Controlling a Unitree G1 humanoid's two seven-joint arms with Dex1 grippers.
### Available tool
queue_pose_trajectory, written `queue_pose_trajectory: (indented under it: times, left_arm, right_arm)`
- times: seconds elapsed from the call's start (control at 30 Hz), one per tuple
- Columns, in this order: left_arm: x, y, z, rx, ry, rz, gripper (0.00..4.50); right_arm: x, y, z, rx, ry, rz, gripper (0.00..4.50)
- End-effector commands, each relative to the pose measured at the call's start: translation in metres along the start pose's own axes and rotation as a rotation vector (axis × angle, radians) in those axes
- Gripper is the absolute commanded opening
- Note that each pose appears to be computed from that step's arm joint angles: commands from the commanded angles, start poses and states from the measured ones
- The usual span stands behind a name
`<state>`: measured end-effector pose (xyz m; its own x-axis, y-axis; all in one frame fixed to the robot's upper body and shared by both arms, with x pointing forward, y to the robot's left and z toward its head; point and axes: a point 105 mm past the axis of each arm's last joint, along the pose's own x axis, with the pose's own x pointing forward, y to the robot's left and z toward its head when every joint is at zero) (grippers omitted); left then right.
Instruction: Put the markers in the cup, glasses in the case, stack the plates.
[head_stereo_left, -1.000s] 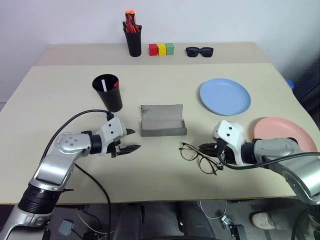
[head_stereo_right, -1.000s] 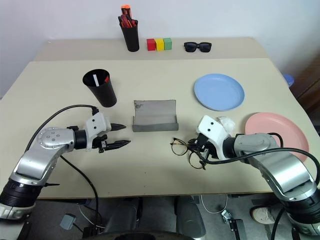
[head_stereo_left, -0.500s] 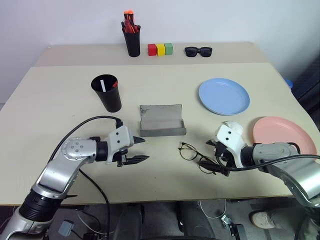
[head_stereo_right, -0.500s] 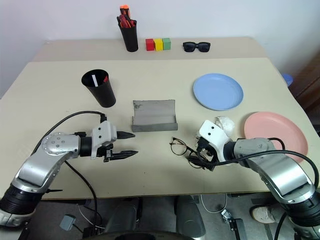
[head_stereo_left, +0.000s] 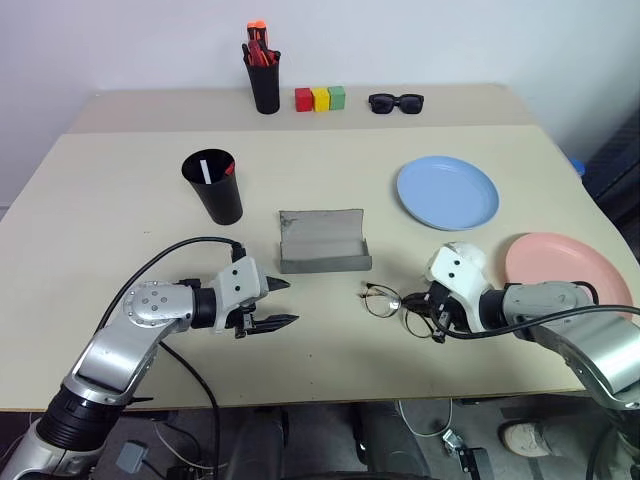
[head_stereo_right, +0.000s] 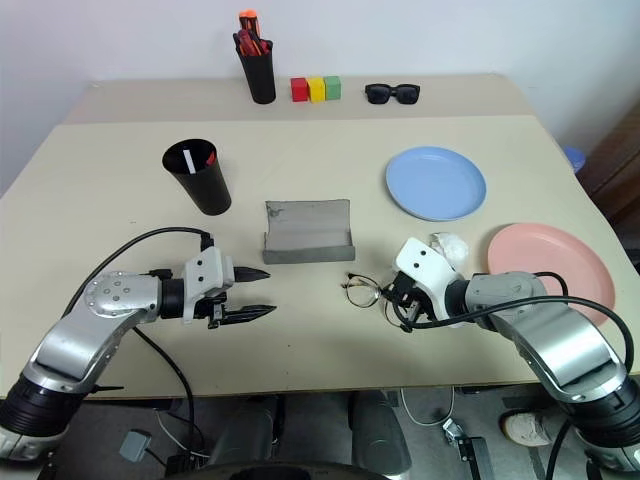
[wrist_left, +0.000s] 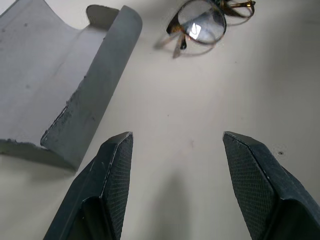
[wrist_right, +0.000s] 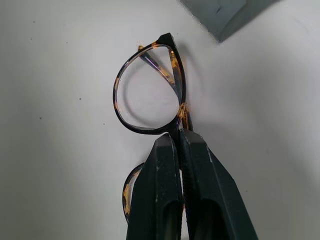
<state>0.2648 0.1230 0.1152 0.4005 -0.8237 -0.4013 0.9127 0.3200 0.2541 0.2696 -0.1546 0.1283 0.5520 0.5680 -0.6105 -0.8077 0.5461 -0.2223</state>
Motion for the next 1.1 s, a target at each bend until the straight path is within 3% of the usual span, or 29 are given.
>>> queue_pose_trajectory:
  times: [0.03,0.23,0.4,0.53,0.83,0.93,1.03,1.1]
  left_arm:
    - [-0.020,0.022,-0.002,-0.029,-0.014,0.149,2.91]
    - [-0.059,0.041,-0.027,-0.168,-0.036,0.392,2.91]
    - [-0.061,0.040,-0.029,-0.187,-0.059,0.415,2.91]
    - [-0.059,0.042,-0.022,-0.192,-0.098,0.443,2.91]
    - [-0.055,0.028,-0.020,-0.195,-0.100,0.426,2.91]
    - [-0.051,0.034,-0.016,-0.214,-0.122,0.426,2.91]
    - [-0.047,0.050,-0.005,-0.276,-0.176,0.457,2.91]
    - [-0.041,0.062,0.007,-0.284,-0.210,0.469,2.36]
  right_arm:
    - [-0.008,-0.006,0.037,-0.131,-0.104,-0.038,0.01]
    - [0.014,-0.017,0.120,-0.379,-0.317,-0.060,0.01]
    - [0.057,-0.015,0.156,-0.440,-0.371,-0.019,0.01]
    - [0.084,-0.013,0.139,-0.462,-0.301,0.051,0.01]
    - [0.083,-0.022,0.105,-0.455,-0.210,0.054,0.01]
    - [0.078,-0.018,0.108,-0.458,-0.235,0.070,0.87]
    - [0.073,-0.025,0.117,-0.447,-0.269,0.023,2.27]
    - [0.067,-0.028,0.120,-0.450,-0.280,0.002,2.33]
